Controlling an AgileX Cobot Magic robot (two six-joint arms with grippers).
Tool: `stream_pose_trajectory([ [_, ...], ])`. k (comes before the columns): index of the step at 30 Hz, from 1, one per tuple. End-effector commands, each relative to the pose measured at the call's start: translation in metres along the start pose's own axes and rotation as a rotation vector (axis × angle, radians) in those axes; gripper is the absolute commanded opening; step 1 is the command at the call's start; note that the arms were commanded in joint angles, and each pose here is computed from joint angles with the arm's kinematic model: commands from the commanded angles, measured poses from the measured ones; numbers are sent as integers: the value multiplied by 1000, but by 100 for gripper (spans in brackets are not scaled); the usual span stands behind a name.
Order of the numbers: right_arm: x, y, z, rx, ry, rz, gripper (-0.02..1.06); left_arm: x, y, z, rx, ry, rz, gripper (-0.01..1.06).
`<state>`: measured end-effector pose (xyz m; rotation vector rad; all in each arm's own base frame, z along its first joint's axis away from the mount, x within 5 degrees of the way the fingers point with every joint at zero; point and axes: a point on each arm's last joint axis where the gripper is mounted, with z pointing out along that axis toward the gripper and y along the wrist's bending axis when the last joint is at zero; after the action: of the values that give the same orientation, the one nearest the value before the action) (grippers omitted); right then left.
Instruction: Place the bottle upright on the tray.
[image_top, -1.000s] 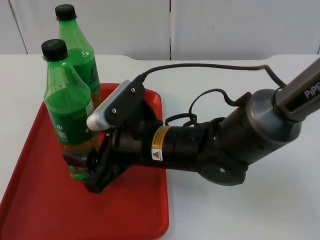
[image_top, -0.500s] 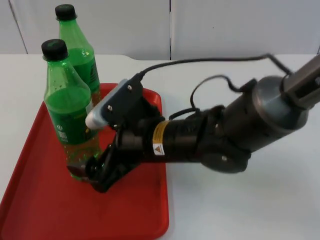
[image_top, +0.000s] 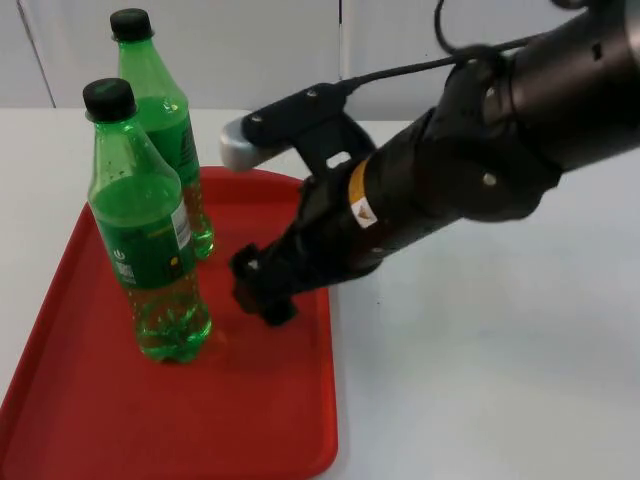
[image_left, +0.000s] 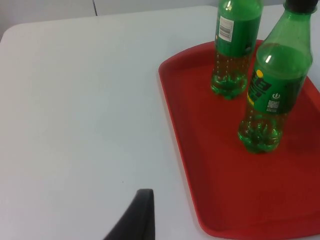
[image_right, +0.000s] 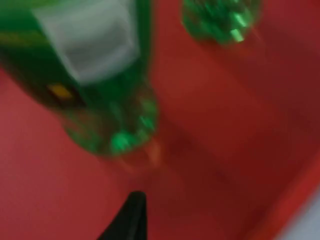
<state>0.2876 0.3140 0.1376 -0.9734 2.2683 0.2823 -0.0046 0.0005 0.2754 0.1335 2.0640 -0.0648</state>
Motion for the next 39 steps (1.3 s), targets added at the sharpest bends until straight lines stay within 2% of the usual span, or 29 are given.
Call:
stream_pose_trajectory([
  [1,2,-4,-13,55,91,15,105,1,-1,0,5,-3,-6,105],
  [8,10,-9,-24,110,215,29,105,1,0,0,3,-3,-5,105],
  [13,8,-7,-38,78,267,50,105,1,0,0,3,-3,-5,105],
  [18,0,-3,-56,15,252,75,105,1,0,0,3,-3,-5,105],
  [22,-7,-2,-76,-4,238,73,105,1,0,0,3,-3,-5,105],
  [39,-29,-11,-175,-1,122,68,105,1,0,0,3,-3,-5,105],
])
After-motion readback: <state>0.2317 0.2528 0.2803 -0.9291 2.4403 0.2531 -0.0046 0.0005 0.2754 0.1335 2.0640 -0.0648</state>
